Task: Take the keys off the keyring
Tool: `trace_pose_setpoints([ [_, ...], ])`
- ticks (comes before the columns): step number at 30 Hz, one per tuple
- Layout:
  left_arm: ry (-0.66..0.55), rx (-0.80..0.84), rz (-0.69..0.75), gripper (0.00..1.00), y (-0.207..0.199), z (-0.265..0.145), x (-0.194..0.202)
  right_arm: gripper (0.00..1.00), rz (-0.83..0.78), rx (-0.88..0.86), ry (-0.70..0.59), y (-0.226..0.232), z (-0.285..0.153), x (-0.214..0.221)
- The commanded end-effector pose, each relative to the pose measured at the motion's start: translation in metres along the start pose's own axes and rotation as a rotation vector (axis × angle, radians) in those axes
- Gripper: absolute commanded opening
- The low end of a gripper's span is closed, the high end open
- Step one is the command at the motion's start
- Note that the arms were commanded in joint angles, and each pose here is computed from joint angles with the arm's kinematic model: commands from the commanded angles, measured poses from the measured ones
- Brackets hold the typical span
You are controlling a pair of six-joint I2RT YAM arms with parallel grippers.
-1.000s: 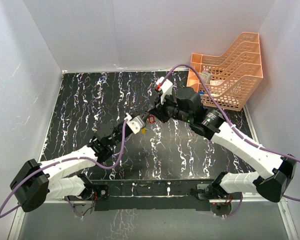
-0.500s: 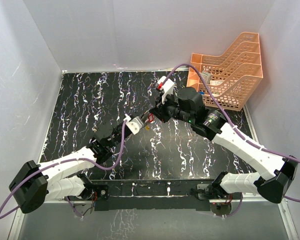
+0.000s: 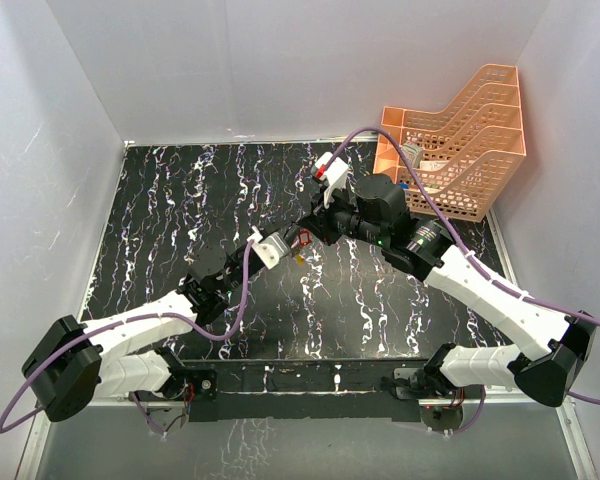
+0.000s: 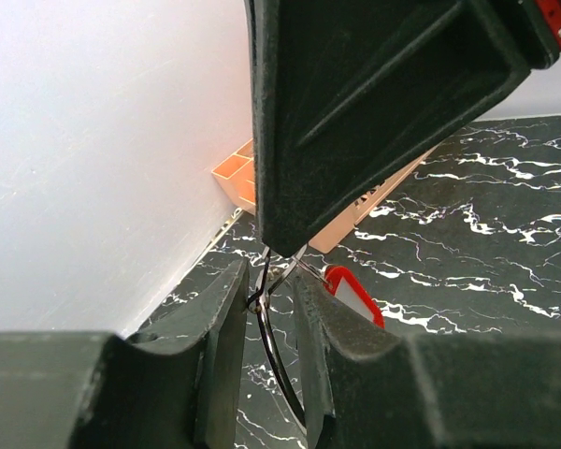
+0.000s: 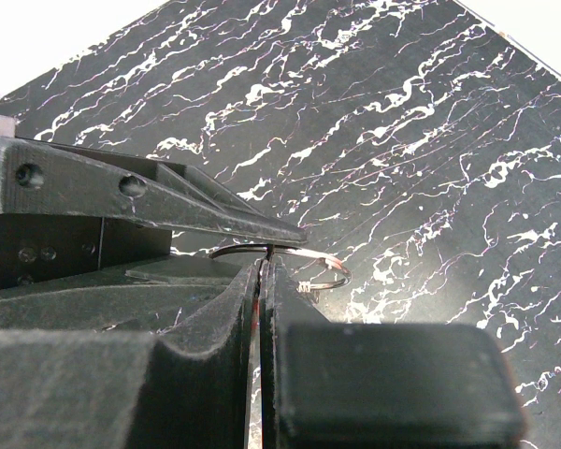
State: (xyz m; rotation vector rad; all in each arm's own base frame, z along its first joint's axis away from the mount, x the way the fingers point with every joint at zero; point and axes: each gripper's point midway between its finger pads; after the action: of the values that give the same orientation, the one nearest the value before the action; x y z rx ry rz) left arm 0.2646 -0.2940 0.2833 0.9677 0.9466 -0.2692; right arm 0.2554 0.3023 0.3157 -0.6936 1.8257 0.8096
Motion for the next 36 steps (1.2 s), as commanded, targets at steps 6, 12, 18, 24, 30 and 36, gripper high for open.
trace_pose_setpoints([
  [6,-0.127,-0.039,-0.017,0.22,0.012,0.006,-0.034,0.00,-0.019,-0.039,-0.153,0.015,-0.013,-0.045],
  [12,-0.179,-0.062,-0.023,0.21,0.021,-0.002,-0.050,0.00,-0.017,-0.031,-0.144,0.013,-0.011,-0.042],
  [18,-0.184,-0.058,-0.052,0.03,0.018,-0.003,-0.051,0.00,-0.011,-0.032,-0.152,0.013,-0.013,-0.044],
  [24,-0.186,-0.108,-0.065,0.00,0.030,-0.007,-0.056,0.00,-0.005,-0.013,-0.149,0.010,-0.014,-0.041],
  [30,-0.152,-0.184,-0.069,0.00,0.050,-0.012,-0.060,0.00,0.000,0.018,-0.148,0.004,-0.015,-0.038],
  [36,-0.175,-0.221,-0.070,0.00,0.060,-0.019,-0.069,0.00,-0.002,0.022,-0.135,0.003,-0.013,-0.035],
])
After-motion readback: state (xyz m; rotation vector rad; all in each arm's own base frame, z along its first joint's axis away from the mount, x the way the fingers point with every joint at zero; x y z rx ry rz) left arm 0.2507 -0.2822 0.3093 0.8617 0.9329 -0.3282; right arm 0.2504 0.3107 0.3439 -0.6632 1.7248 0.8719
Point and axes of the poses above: each gripper's point midway between its finger pads, its own z axis out along the fingers, its own y axis along the line the jaws close on, x = y × z, and after that the axes turned 9 degrees about z, right-handed
